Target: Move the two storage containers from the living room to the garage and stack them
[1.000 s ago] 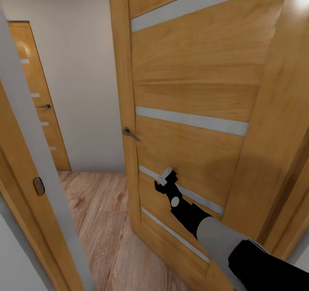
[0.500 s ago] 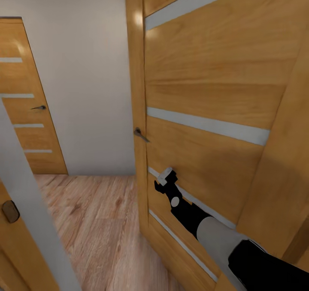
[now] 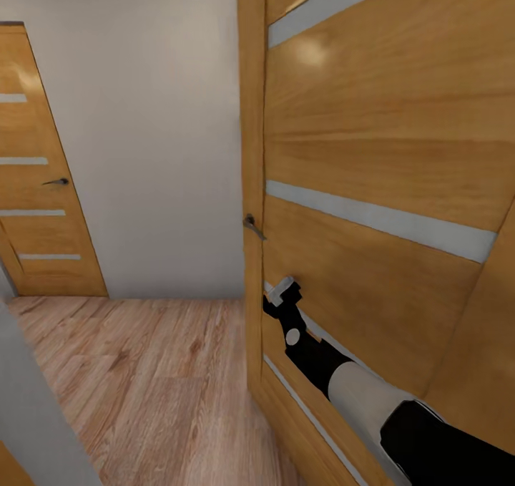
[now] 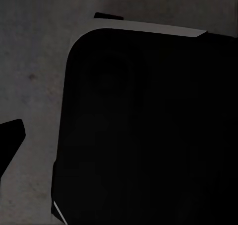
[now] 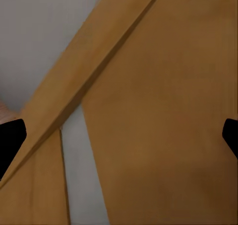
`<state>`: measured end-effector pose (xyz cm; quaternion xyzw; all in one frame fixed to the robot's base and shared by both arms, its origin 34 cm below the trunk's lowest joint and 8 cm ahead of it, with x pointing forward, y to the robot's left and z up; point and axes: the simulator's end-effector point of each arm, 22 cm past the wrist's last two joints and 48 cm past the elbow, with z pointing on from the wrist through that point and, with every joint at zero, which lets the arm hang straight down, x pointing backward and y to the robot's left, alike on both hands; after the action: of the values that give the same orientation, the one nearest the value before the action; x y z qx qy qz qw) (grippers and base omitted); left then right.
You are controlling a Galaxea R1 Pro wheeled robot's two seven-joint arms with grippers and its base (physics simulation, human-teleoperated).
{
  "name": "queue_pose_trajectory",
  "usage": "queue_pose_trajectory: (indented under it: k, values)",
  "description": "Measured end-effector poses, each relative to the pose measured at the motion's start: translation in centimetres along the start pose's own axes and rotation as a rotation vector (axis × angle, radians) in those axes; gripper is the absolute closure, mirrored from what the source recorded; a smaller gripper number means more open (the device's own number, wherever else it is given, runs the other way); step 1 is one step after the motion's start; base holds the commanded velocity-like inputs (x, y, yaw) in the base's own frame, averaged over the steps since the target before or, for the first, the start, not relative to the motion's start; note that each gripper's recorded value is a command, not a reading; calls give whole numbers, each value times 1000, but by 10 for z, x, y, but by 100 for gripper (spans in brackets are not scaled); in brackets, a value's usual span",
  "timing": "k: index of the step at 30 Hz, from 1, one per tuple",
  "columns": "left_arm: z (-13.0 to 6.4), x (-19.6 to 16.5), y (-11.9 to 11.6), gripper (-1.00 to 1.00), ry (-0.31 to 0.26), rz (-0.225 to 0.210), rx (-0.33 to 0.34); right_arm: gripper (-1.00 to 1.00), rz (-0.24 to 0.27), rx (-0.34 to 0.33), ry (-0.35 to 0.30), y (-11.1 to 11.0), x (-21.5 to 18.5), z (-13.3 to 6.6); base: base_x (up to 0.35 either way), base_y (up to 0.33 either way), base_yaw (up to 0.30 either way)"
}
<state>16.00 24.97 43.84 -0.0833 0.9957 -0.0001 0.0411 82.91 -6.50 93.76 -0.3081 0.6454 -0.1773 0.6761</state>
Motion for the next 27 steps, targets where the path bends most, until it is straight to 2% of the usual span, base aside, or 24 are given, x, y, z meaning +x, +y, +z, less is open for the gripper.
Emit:
queue_pose_trajectory:
  k: [7,22,27]
  values:
    - [0,0,0,-100,0,-1,0,-100,-1,-38,8,9,3,-1,170,0,0]
    - [0,0,0,-100,1,-1,0,-100,-4,-63,8,15,4,-1,158,0,0]
    - [0,0,0,-100,1,-1,0,-100,1,-53,6,13,5,-1,144,0,0]
